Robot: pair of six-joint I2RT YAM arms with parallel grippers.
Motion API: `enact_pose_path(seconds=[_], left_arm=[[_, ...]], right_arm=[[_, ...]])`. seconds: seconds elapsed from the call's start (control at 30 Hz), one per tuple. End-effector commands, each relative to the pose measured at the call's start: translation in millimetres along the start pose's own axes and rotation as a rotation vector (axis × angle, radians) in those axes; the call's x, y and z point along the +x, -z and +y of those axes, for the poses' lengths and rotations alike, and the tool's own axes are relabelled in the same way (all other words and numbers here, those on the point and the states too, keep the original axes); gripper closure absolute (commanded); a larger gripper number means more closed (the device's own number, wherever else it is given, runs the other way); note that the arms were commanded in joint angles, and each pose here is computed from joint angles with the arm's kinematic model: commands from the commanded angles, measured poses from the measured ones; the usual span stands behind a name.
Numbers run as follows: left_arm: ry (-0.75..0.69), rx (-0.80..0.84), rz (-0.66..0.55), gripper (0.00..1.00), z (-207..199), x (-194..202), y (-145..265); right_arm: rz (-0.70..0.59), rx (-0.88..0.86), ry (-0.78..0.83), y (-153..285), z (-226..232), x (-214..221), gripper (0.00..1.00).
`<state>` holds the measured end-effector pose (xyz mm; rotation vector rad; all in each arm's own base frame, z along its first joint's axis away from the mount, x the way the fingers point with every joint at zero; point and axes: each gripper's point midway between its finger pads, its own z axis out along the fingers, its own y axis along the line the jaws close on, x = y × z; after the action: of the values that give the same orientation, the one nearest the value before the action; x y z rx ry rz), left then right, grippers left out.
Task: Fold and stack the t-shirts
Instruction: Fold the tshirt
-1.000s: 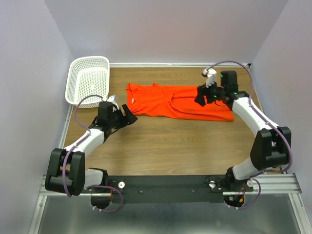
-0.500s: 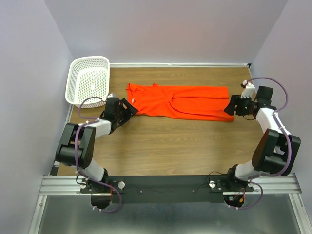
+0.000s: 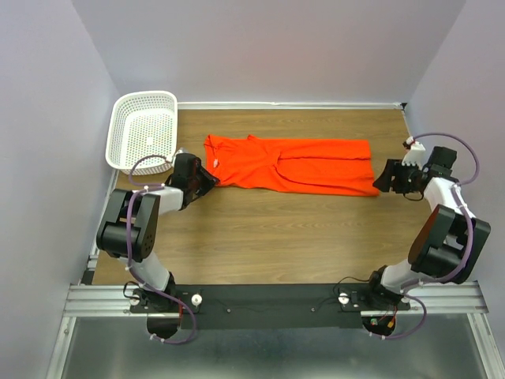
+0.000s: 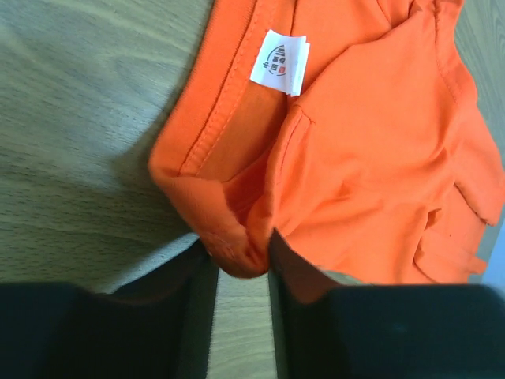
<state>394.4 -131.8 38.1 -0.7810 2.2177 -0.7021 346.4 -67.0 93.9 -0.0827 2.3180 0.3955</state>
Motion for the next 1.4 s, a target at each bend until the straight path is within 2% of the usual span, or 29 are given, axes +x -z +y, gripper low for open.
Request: enact_pose_path(seconds=[0.0,0.03,0.17,0.37,0.63,0.7,0.83,0.87,0.93,0.97,1.03,1.37], left_arm=[[0.022,-0.015,-0.026,0.73,4,-12,-5],[0.02,-0.005,-0.017,0.74,3,-11,-5],[0.006,0.041,-0.016,0.9,1,-16,-3],[-0.015,0.081,-0.031,0.96,0,-22,5],[-0.045,0.111,-0.033,0.98,-3,-28,9],[-0.049,0.113,-0.033,0.98,-3,-28,10],[-0.057,0.116,-0.03,0.99,-1,-28,12],[-0.059,0.115,-0.034,0.99,1,-30,14],[-0.06,0.115,-0.034,1.0,3,-30,18],[-0.061,0.117,-0.04,1.0,5,-32,22],[-0.062,0.127,-0.05,1.0,3,-35,30],[-0.094,0.16,-0.012,1.0,7,-12,60]], right_arm=[[0.082,-0.034,-0.04,-6,-3,24,0.3],[0.092,-0.036,-0.046,-8,-4,27,0.3],[0.137,-0.047,-0.076,-23,-14,34,0.33],[0.185,-0.073,-0.136,-41,-21,44,0.37],[0.194,-0.118,-0.219,-55,-22,43,0.41],[0.203,-0.125,-0.233,-58,-22,46,0.44],[0.212,-0.116,-0.227,-57,-22,50,0.59],[0.21,-0.111,-0.231,-54,-23,53,0.68],[0.191,-0.101,-0.223,-48,-27,48,0.78],[0.19,-0.093,-0.224,-46,-29,49,0.88],[0.177,-0.071,-0.223,-40,-37,48,0.97],[0.182,-0.056,-0.179,-24,-41,60,0.99]])
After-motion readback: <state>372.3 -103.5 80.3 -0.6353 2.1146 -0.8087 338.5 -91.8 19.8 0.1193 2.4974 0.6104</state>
